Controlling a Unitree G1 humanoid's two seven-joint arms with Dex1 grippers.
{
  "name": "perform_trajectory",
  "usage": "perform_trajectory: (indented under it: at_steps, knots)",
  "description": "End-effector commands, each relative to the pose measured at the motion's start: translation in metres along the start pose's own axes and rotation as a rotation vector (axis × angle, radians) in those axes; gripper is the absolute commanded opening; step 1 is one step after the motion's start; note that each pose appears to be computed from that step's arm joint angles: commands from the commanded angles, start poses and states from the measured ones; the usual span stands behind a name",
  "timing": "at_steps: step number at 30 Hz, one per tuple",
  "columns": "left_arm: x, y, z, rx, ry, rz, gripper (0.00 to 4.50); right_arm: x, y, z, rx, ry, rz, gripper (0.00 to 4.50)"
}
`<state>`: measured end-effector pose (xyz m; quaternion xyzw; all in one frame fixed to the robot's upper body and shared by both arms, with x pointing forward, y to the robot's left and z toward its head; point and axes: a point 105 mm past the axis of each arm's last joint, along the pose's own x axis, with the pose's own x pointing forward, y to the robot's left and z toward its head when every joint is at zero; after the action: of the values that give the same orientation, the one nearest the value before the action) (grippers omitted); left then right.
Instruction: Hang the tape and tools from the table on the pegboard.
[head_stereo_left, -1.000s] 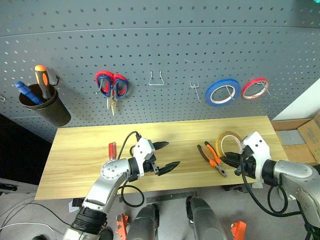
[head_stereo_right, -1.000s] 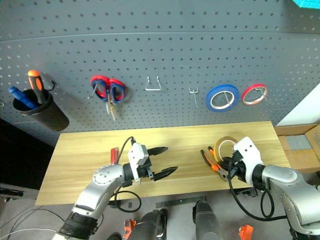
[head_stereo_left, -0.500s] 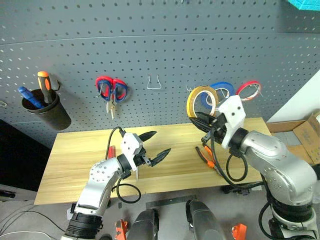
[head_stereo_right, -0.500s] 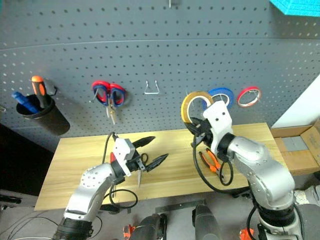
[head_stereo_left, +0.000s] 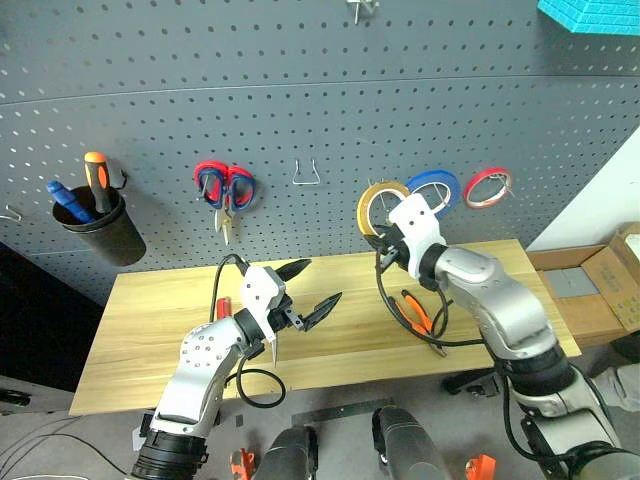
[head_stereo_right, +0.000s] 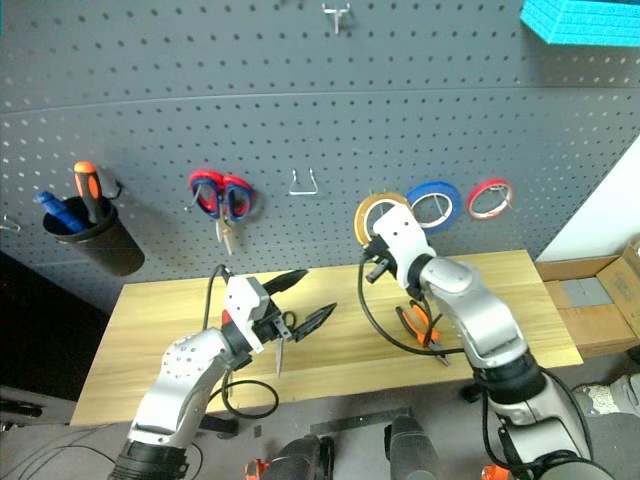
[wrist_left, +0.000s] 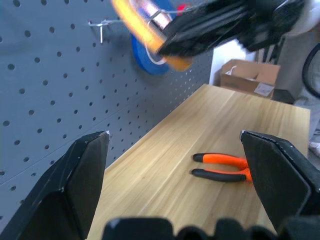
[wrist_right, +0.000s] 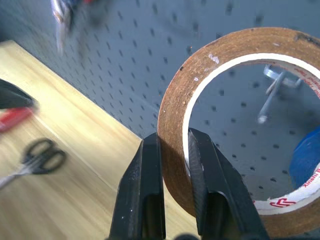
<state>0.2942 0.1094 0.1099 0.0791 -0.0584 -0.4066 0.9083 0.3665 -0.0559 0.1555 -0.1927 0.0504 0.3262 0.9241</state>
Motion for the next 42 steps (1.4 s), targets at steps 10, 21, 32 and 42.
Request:
perform_trajectory:
  at_steps: [10,21,32,42]
  knots:
    - [0.002,-0.003,0.004,0.040,-0.016,-0.012,4.50,-0.012,-0.015,-0.007,0.006,0.046,-0.043,2.94]
    - [-0.023,-0.016,-0.038,-0.037,0.132,-0.041,4.50,-0.085,0.002,-0.126,0.341,0.525,-0.030,4.46]
    - [-0.055,-0.035,-0.042,-0.067,0.212,-0.043,4.50,-0.069,-0.004,-0.164,0.326,0.605,-0.179,4.46]
    - [-0.060,-0.037,-0.039,-0.079,0.222,-0.006,4.50,-0.056,0.001,-0.193,0.476,0.615,-0.197,4.46]
